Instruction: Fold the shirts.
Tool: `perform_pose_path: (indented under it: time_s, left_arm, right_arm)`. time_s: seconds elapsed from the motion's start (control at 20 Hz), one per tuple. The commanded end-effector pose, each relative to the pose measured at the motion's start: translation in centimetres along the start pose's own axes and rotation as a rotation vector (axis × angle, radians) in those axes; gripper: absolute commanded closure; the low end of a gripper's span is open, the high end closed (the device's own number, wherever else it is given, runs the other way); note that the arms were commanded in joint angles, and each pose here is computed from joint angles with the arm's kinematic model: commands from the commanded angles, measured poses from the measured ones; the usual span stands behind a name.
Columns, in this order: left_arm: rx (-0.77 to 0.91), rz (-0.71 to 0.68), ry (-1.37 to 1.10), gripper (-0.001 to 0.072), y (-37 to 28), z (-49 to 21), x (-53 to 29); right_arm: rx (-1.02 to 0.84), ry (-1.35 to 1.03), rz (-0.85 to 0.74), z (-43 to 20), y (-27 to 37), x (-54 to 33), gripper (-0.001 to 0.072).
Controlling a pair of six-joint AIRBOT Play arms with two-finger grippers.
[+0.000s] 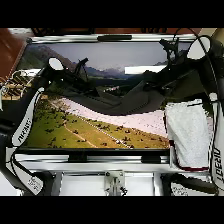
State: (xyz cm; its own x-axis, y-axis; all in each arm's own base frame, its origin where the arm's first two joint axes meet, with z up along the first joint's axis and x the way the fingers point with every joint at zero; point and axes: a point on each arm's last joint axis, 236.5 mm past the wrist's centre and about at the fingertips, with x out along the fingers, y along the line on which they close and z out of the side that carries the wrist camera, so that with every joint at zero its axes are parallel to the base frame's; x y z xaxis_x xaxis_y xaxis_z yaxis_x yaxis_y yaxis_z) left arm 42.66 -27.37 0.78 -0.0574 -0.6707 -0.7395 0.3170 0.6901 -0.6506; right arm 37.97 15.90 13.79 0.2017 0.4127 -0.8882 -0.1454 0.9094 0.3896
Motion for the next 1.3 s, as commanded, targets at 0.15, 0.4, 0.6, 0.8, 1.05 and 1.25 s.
perform_pose_path:
  time_s: [0.15,0.4,0.6,0.8,1.05,1.25]
  left_arm:
    - [-0.074,0.003,0.088,0.0673,-1.2,-3.9,6.1]
    - [-0.045,-0.027,0.087,0.0673,-5.9,-4.9,12.1]
    - [-0.075,-0.137,0.168,0.0673,-10.0,-7.6,16.0]
    - [-0.098,-0.155,0.120,0.0673,-10.2,-6.3,16.0]
    - [-0.007,-0.066,0.106,0.0673,-7.3,-5.3,7.2]
    - [0.048,0.129,-0.082,0.0673,-3.2,-3.1,-6.0]
  right_arm:
    - [-0.037,0.011,-0.042,-3.8,1.9,-4.0,0.0635]
    - [-0.071,0.001,-0.065,-5.2,3.4,-5.0,0.0635]
    - [-0.064,-0.056,-0.074,-4.9,3.4,-6.3,0.0635]
    - [-0.058,-0.069,-0.074,-4.7,3.4,-6.4,0.0635]
    - [-0.061,-0.040,-0.068,-2.9,3.1,-3.3,0.0635]
    - [-0.068,-0.017,-0.012,-0.5,3.6,1.1,0.0635]
